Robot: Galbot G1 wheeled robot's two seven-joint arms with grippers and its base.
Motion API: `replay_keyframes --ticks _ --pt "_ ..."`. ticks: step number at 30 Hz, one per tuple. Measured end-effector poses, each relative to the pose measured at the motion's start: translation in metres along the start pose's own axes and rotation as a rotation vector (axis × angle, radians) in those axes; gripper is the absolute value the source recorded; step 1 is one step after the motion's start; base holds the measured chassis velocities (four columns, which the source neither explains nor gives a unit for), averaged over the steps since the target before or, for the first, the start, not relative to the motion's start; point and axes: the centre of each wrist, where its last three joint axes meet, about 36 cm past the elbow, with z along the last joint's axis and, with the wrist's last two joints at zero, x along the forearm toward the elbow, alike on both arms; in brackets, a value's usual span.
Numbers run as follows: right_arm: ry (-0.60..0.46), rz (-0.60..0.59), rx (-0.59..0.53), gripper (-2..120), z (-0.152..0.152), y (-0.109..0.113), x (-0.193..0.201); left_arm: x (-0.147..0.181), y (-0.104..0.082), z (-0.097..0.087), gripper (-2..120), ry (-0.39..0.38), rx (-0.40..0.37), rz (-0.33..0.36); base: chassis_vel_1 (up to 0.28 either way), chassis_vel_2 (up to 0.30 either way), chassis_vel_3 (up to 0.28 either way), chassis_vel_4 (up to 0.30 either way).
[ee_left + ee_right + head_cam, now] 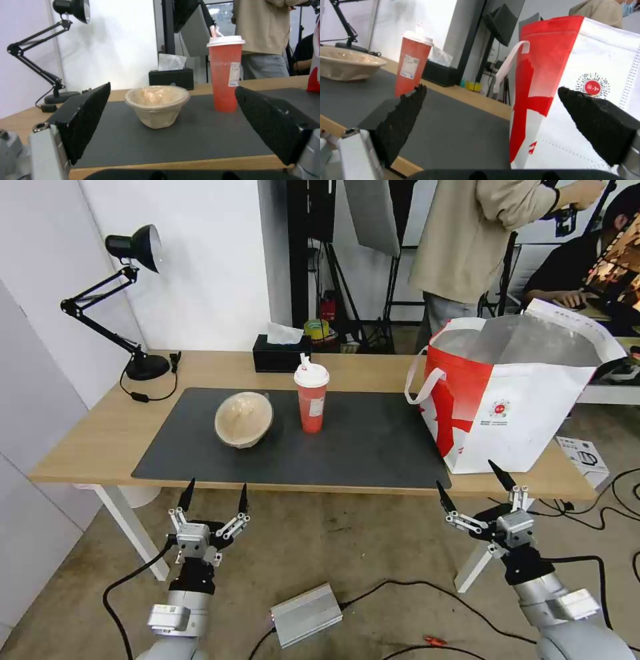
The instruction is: Pick up the trash from the table and place it into the takeout bag.
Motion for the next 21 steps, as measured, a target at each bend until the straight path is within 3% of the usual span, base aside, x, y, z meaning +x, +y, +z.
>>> replay_keyframes --ticks 12,21 --pt "-0.007 -0.004 -0.001 100 0.002 0.000 -0.003 0.001 -0.002 0.003 100 0.009 0.004 0.002 0.000 0.000 0.000 0.000" --pt "-0.045 -0.072 -0.021 100 -0.021 0.007 -0.033 0.005 -0.002 0.003 100 0.013 0.003 0.003 0.000 0.000 0.000 0.000"
